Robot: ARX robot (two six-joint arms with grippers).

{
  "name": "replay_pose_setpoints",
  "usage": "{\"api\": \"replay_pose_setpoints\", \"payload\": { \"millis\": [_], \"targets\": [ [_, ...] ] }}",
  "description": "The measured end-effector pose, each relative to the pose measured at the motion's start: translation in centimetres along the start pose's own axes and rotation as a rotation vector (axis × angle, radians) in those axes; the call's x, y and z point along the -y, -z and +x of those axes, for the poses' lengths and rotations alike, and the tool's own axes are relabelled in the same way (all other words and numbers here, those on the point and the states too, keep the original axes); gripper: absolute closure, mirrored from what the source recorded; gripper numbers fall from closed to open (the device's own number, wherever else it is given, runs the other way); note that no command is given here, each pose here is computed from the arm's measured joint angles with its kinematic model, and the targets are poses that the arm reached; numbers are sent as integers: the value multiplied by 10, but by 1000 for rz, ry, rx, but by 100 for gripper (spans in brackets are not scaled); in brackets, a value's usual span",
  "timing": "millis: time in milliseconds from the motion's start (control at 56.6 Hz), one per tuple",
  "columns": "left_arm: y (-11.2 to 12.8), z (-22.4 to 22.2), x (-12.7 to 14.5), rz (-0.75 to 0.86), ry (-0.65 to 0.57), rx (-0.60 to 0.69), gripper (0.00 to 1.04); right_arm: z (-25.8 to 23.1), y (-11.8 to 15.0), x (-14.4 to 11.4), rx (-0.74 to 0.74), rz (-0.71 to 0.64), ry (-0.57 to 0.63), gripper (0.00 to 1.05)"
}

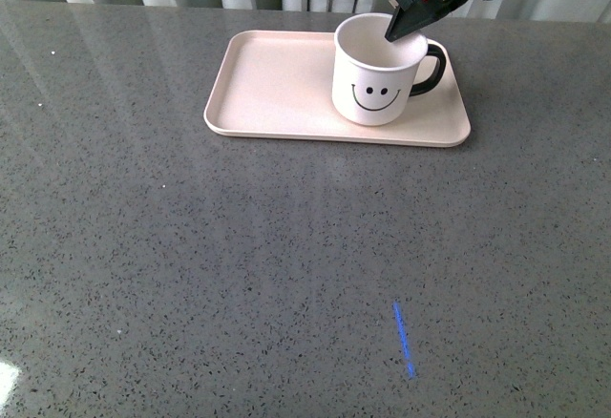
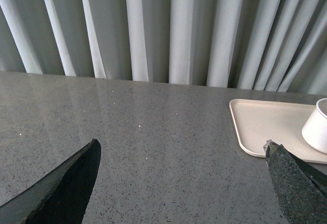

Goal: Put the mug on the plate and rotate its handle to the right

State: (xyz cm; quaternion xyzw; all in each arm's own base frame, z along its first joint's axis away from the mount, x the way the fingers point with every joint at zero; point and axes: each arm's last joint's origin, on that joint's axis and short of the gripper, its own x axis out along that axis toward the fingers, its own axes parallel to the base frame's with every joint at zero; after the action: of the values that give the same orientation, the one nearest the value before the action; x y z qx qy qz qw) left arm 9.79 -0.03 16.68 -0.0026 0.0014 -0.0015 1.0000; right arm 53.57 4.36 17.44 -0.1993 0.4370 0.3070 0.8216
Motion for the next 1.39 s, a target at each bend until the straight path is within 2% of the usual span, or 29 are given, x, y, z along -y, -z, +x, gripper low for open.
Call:
{"api": "replay_pose_setpoints", "payload": {
  "millis": [530, 777, 918, 1095, 1148, 1395],
  "targets": [
    [0, 0, 0, 0, 0, 0, 9, 5, 3, 0, -13, -4, 0, 102],
    [0, 0, 0, 0, 0, 0, 9, 7, 6, -1, -30, -20, 10, 67],
    [0, 0, 0, 0, 0, 0, 9, 6, 5, 0, -34, -28, 14, 39],
    [0, 0, 0, 0, 0, 0, 9, 4, 4, 0, -28, -41, 21, 12],
    [0, 0, 0, 0, 0, 0, 9, 2, 3, 2, -15, -45, 31, 8],
    [0, 0, 0, 0, 0, 0, 9, -54, -8, 0, 192, -96, 104, 9]
  ]
}}
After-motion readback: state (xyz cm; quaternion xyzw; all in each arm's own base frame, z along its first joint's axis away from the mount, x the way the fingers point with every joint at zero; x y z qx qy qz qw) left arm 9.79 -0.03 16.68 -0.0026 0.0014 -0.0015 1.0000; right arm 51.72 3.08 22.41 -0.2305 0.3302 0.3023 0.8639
